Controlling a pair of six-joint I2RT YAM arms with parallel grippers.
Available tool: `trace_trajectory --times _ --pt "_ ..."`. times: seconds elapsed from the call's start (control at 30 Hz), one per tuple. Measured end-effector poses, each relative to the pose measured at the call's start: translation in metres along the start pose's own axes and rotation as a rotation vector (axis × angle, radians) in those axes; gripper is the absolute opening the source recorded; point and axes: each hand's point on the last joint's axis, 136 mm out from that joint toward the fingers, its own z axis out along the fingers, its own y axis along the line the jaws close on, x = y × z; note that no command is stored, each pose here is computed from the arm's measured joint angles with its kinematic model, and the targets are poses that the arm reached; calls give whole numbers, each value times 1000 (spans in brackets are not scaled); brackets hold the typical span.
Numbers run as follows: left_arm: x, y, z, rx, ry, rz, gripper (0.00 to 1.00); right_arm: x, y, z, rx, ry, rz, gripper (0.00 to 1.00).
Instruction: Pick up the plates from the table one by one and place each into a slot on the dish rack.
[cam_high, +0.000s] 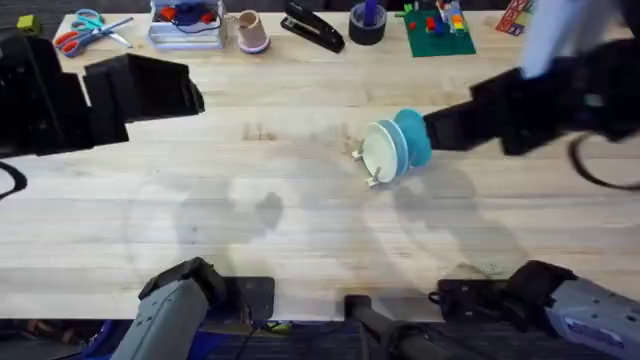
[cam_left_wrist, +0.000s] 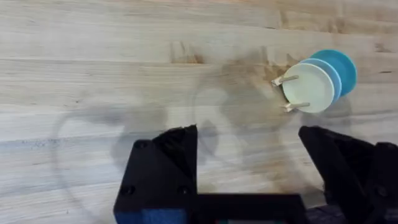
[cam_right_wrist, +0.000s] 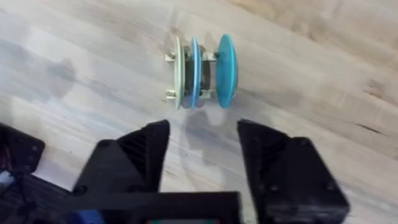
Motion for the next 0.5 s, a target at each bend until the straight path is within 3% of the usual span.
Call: trace_trajectory --times 0.17,0.5 --pt "0 0 0 0 0 0 994 2 -5 -34 -25 -118 16 942" --pt "0 0 0 0 0 0 993 25 -15 -84 -58 -271 35 992"
